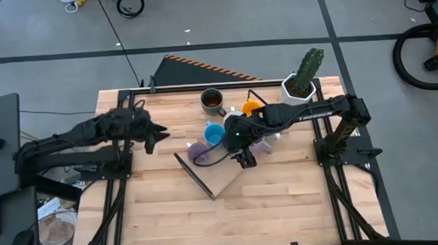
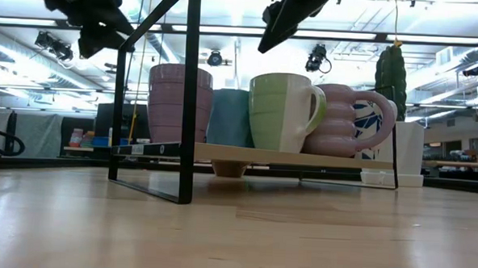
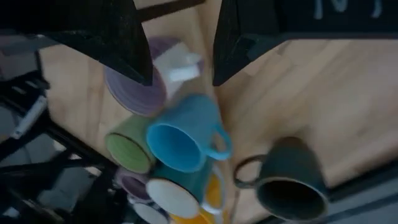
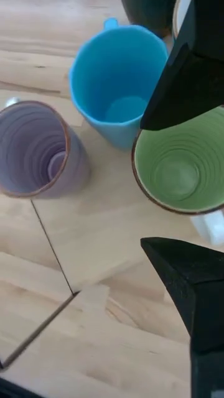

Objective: Place coffee mugs
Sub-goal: Put the blue patterned mug on the shelf

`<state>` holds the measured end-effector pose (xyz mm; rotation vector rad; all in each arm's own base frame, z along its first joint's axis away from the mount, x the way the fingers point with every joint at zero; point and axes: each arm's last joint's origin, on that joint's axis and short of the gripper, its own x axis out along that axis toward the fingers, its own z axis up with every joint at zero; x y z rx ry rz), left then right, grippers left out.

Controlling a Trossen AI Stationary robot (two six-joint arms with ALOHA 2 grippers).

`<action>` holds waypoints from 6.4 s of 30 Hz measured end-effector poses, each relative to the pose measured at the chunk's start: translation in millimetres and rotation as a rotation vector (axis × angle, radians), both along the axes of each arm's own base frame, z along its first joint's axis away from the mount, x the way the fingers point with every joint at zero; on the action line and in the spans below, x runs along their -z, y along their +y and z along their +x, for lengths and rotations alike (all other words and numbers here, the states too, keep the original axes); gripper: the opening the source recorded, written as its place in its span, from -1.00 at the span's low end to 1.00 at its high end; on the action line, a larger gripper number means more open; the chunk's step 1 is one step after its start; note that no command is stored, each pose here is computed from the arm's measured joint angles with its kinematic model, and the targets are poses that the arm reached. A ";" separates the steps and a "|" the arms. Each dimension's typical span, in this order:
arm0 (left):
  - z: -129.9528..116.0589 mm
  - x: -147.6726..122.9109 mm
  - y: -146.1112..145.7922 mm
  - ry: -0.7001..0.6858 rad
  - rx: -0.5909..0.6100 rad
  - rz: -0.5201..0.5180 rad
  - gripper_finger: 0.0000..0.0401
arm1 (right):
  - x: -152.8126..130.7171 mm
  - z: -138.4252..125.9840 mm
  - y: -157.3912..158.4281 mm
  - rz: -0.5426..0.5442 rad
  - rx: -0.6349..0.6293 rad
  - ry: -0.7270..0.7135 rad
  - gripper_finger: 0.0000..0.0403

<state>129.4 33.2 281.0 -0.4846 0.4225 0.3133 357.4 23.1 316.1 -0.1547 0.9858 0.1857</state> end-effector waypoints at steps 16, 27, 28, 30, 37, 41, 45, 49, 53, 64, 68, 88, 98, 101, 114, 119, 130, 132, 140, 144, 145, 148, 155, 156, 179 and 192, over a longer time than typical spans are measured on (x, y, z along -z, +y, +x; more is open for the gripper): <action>40.0 -37.5 55.4 0.226 -0.032 0.045 -0.14 | -26.2 -30.6 -11.5 -0.037 0.042 -0.238 0.50; 58.9 -32.9 89.6 0.264 0.074 0.081 -0.14 | -35.2 -42.9 -10.0 -0.026 0.020 -0.372 0.50; 58.5 -35.6 91.1 0.256 0.080 0.109 -0.14 | -32.8 -42.5 -10.7 -0.036 0.013 -0.368 0.50; 57.3 -41.6 94.9 0.242 0.080 0.155 -0.14 | -28.1 -42.4 -13.2 -0.058 -0.001 -0.361 0.50; 57.2 -57.3 117.0 0.228 0.050 0.201 -0.14 | -31.1 -41.8 -31.5 -0.125 0.000 -0.426 0.50; 67.0 -59.8 129.1 0.230 0.066 0.188 -0.14 | -31.6 -41.9 -42.4 -0.129 0.018 -0.432 0.50; 79.2 -50.9 140.0 0.302 0.122 0.205 -0.14 | -29.8 -43.4 -47.0 -0.109 0.041 -0.409 0.50; 90.8 -45.6 154.9 0.338 0.160 0.253 -0.14 | -28.6 -44.1 -43.8 -0.106 0.062 -0.393 0.50; 104.8 -35.9 169.5 0.375 0.194 0.407 -0.14 | -27.6 -44.5 -40.6 -0.130 0.073 -0.380 0.50; 125.7 6.1 197.6 0.480 0.467 0.657 -0.14 | -20.2 -45.0 -32.5 -0.083 0.122 -0.353 0.50; 137.7 12.4 198.3 0.442 0.510 0.670 -0.14 | -12.1 -44.7 -27.7 -0.077 0.132 -0.347 0.50; 188.9 39.0 193.0 0.514 0.703 0.567 -0.14 | -6.8 -46.3 -5.9 -0.059 0.122 -0.326 0.50; 189.3 48.1 194.4 0.551 0.740 0.580 -0.14 | -6.2 -46.8 -5.8 -0.036 0.148 -0.317 0.50; 188.8 48.4 194.8 0.563 0.740 0.588 -0.14 | -6.0 -47.0 -5.8 -0.034 0.157 -0.314 0.50; 194.7 66.4 199.7 0.654 0.755 0.629 -0.26 | -4.6 -49.1 4.9 -0.066 0.157 -0.301 0.50; 197.5 66.6 195.7 0.672 0.772 0.656 -0.53 | -4.2 -49.8 8.5 -0.071 0.154 -0.297 0.50; 201.4 65.6 186.3 0.692 0.801 0.670 -0.82 | -4.0 -49.9 9.1 -0.075 0.156 -0.297 0.50; 199.9 62.3 184.3 0.715 0.792 0.673 -0.82 | -3.8 -50.0 9.0 -0.076 0.157 -0.295 0.50; 184.5 0.2 173.2 0.697 0.676 0.817 -0.82 | -7.7 -57.0 7.4 -0.125 0.208 -0.292 0.50; 171.2 -30.5 159.6 0.676 0.619 0.878 -0.82 | -15.9 -62.7 7.7 -0.171 0.246 -0.334 0.50; 167.9 -38.9 155.1 0.663 0.600 0.893 -0.82 | -17.5 -63.8 7.5 -0.189 0.262 -0.344 0.50; 159.7 -60.1 136.3 0.627 0.577 0.928 -0.82 | -21.5 -64.9 3.9 -0.223 0.310 -0.373 0.50; 145.0 -90.9 74.1 0.515 0.667 0.919 -0.82 | -33.5 -61.2 4.6 -0.310 0.457 -0.514 0.49; 143.7 -92.8 64.7 0.494 0.690 0.898 -0.82 | -35.8 -60.5 6.5 -0.319 0.465 -0.539 0.48; 159.7 -104.5 -59.2 0.323 0.742 0.938 -0.82 | -46.7 -59.4 56.3 -0.277 0.386 -0.709 0.12; 161.6 -107.6 -66.0 0.277 0.744 0.962 -0.82 | -47.5 -59.0 57.8 -0.241 0.373 -0.719 -0.26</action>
